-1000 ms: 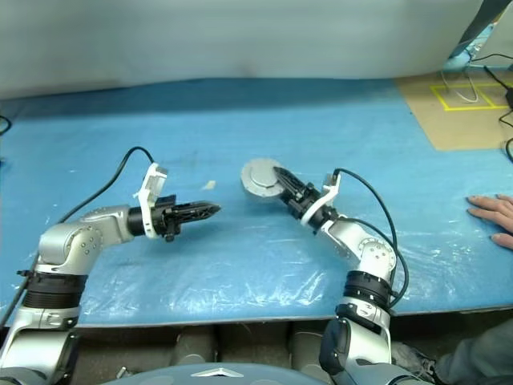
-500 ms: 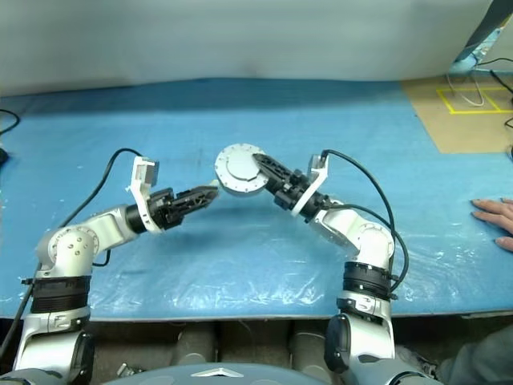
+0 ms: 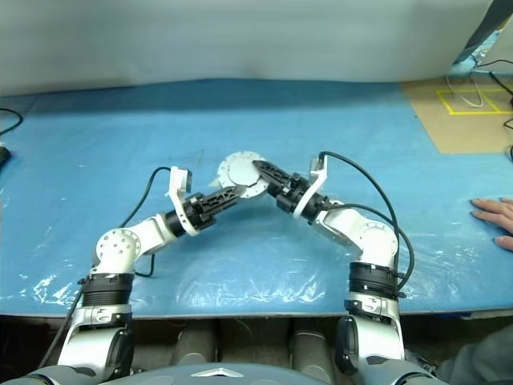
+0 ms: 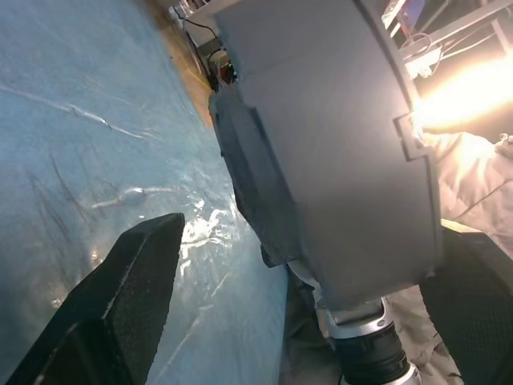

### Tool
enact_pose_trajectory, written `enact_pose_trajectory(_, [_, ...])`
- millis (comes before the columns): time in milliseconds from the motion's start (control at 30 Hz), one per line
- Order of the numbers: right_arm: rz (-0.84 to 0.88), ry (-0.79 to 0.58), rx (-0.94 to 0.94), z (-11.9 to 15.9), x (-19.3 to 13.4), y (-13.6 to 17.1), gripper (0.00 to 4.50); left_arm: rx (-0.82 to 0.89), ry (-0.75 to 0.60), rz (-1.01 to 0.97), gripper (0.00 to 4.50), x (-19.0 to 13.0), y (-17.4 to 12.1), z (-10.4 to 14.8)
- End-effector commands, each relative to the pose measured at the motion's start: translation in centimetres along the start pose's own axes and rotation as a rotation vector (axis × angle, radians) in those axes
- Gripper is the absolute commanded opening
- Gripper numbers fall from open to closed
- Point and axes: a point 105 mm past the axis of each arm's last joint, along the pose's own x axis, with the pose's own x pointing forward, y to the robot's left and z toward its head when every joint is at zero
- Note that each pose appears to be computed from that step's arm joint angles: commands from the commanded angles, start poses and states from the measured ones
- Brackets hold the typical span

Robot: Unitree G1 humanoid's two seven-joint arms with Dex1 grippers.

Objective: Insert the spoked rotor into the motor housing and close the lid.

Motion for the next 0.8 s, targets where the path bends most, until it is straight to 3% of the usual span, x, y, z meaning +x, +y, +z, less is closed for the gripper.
enact_pose_trajectory(33, [0.13,0.052,-0.023,-0.9,0.5,2.9,2.37,0.005,-0.069,-0.027,4.47,0.2,-0.6,1.6])
enact_pose_trajectory(467, [0.105,0.067,-0.027,-1.1,0.6,2.4,2.37,0.021,-0.133,-0.067,4.47,-1.1,-2.3,4.2])
enact_pose_trajectory(800, [0.101,0.068,-0.031,-1.1,0.7,2.4,2.37,-0.058,-0.03,0.011,4.47,-0.4,0.1,1.5])
